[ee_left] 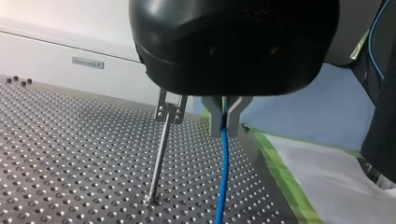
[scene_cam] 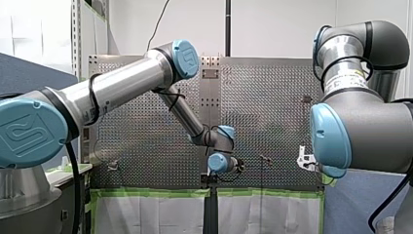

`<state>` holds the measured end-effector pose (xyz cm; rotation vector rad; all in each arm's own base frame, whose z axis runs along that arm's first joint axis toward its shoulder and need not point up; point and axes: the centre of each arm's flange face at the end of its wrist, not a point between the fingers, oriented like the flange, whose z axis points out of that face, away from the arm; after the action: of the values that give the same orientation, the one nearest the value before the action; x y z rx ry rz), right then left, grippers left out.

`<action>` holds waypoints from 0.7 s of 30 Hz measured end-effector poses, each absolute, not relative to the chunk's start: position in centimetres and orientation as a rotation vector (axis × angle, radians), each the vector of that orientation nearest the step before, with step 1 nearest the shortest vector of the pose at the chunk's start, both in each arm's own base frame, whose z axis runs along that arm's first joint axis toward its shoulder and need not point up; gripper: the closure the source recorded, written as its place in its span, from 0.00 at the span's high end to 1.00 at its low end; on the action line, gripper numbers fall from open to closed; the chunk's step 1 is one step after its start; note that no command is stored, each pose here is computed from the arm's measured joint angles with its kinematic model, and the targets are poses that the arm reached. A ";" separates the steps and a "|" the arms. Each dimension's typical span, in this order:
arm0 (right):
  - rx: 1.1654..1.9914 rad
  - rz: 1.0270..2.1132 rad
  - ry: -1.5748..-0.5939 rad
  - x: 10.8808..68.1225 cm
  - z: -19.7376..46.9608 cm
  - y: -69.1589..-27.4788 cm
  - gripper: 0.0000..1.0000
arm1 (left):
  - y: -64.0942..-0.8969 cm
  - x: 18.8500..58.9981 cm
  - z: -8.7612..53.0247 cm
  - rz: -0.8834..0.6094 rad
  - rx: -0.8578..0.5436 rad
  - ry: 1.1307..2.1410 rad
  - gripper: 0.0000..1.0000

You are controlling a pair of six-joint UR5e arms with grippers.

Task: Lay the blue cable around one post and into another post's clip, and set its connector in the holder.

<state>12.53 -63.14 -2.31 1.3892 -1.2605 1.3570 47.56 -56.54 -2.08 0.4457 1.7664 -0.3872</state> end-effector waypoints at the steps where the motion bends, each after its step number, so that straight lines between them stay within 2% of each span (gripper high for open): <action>1: 1.387 1.360 -1.262 12.5 -2.3 -63.2 0.00 | -56.5 47.7 -2.0 -0.387 0.445 1.765 0.00; 8: 1.381 1.365 -1.268 12.5 -2.2 -63.3 0.00 | -56.9 47.3 -1.7 -0.371 0.474 1.762 0.00; 21: 1.375 1.363 -1.271 12.3 -2.2 -63.4 0.00 | -60.0 43.4 1.0 -0.350 0.599 1.732 0.00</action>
<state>12.26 -63.44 -2.15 1.3748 -1.2713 1.3629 43.41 -59.98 0.97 0.5987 1.7322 -0.3497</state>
